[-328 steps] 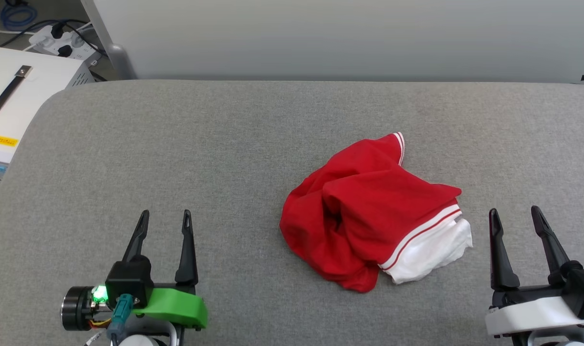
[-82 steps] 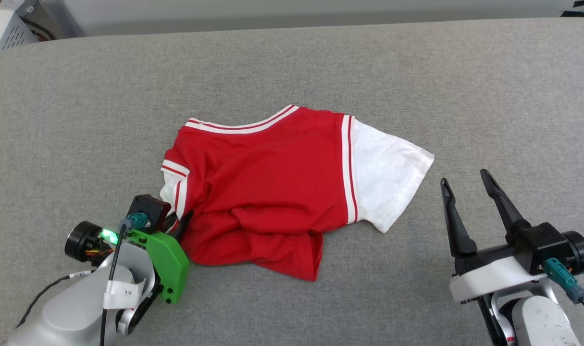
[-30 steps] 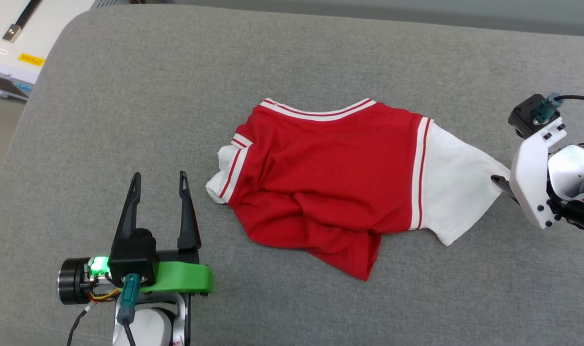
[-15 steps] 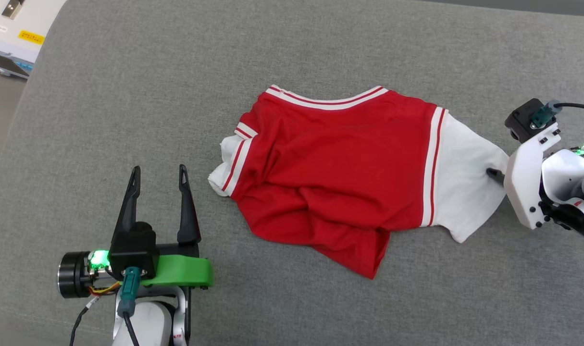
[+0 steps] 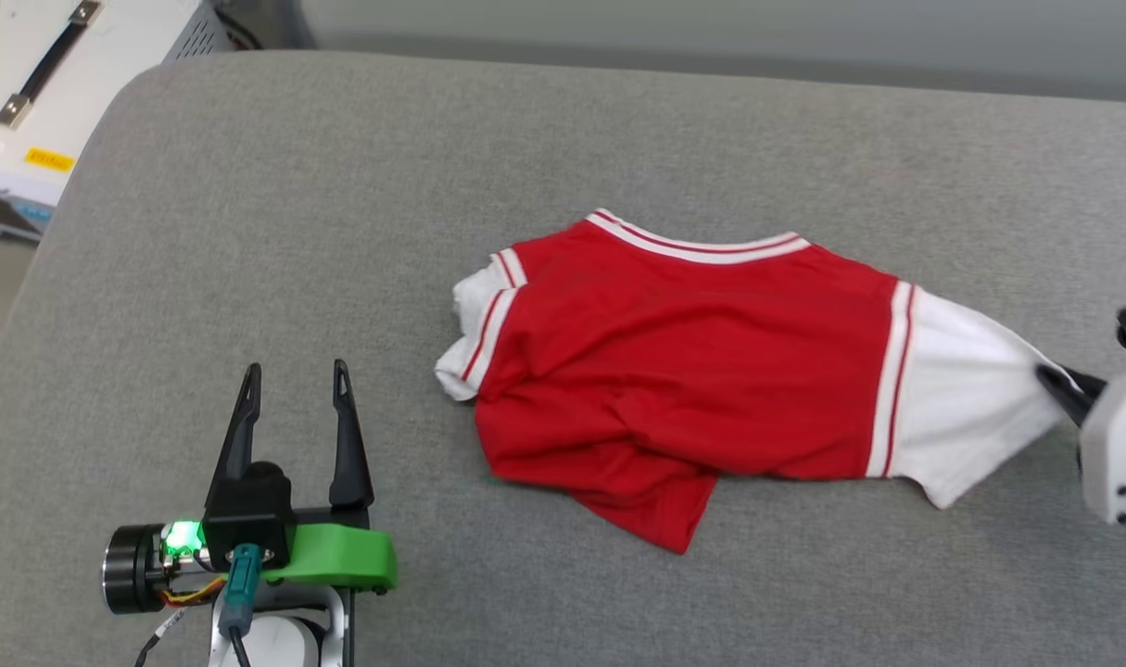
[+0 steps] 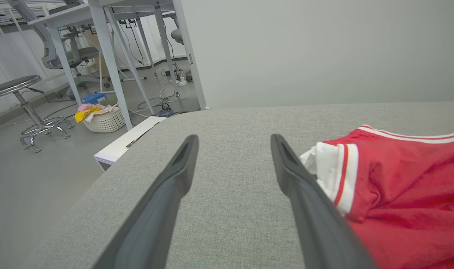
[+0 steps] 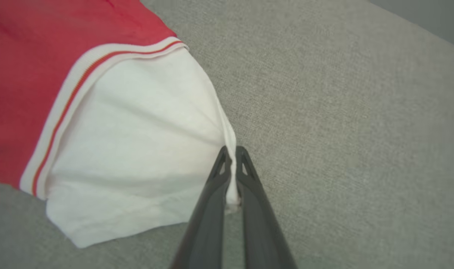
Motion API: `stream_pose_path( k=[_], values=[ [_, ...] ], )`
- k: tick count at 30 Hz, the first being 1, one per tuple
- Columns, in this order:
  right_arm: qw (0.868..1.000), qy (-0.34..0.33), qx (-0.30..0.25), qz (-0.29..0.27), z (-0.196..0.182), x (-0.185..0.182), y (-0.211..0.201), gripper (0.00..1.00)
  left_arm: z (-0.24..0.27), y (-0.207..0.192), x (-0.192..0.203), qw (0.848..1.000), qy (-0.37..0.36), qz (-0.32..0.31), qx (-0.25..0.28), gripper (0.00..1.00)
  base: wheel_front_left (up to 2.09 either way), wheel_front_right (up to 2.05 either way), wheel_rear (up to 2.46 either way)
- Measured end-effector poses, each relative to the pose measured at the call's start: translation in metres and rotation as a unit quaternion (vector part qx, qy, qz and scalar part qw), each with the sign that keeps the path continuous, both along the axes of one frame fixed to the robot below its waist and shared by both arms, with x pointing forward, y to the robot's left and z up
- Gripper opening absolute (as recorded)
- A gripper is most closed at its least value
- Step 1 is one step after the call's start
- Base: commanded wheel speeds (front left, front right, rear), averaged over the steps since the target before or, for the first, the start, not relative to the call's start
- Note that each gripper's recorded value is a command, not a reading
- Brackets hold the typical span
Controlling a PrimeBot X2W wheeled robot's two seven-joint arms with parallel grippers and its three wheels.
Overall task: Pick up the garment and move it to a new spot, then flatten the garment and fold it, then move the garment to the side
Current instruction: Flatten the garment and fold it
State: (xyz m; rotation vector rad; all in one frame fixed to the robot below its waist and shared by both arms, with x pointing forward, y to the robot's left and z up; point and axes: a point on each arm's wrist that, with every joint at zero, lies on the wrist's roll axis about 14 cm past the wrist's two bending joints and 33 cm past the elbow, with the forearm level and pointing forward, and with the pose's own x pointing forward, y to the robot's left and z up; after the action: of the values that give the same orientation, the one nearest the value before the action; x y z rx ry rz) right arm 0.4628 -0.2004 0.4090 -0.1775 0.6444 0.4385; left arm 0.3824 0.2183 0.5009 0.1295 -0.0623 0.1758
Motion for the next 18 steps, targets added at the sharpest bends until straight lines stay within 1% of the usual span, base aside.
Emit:
stream_pose_path(
  k=[6, 9, 12, 13, 14, 16, 18],
  values=[
    [0.997, 0.020, 0.015, -0.068, -0.009, -0.047, -0.041, 0.00, 0.006, -0.007, -0.001, 1.000, -0.009, -0.013, -0.001, 1.00, 0.00, 0.00, 0.00],
    [0.994, 0.040, 0.008, -0.099, -0.018, -0.069, -0.061, 0.00, 0.008, -0.010, 0.000, 1.000, -0.012, -0.021, -0.002, 1.00, 0.00, 0.00, 0.00],
    [0.991, 0.053, 0.013, -0.120, -0.027, -0.087, -0.066, 0.00, 0.009, -0.011, 0.000, 1.000, -0.013, -0.027, -0.002, 1.00, 0.00, 0.00, 0.00],
    [0.991, 0.053, 0.016, -0.123, -0.028, -0.090, -0.065, 0.76, 0.008, -0.012, 0.000, 0.999, -0.012, -0.031, -0.002, 1.00, 0.00, 0.00, 0.00],
    [0.991, 0.044, 0.017, -0.125, -0.027, -0.089, -0.064, 1.00, 0.008, -0.012, 0.001, 0.999, -0.012, -0.034, -0.002, 1.00, 0.00, 0.00, 0.00],
    [0.992, 0.008, 0.023, -0.127, -0.016, -0.081, -0.061, 1.00, 0.010, -0.013, 0.002, 0.999, -0.013, -0.043, 0.000, 1.00, 0.00, 0.00, 0.00],
    [0.990, -0.051, 0.025, -0.127, 0.005, -0.067, -0.060, 1.00, 0.014, -0.013, 0.005, 0.998, -0.018, -0.055, 0.005, 1.00, 0.00, 0.00, 0.00]
  ],
)
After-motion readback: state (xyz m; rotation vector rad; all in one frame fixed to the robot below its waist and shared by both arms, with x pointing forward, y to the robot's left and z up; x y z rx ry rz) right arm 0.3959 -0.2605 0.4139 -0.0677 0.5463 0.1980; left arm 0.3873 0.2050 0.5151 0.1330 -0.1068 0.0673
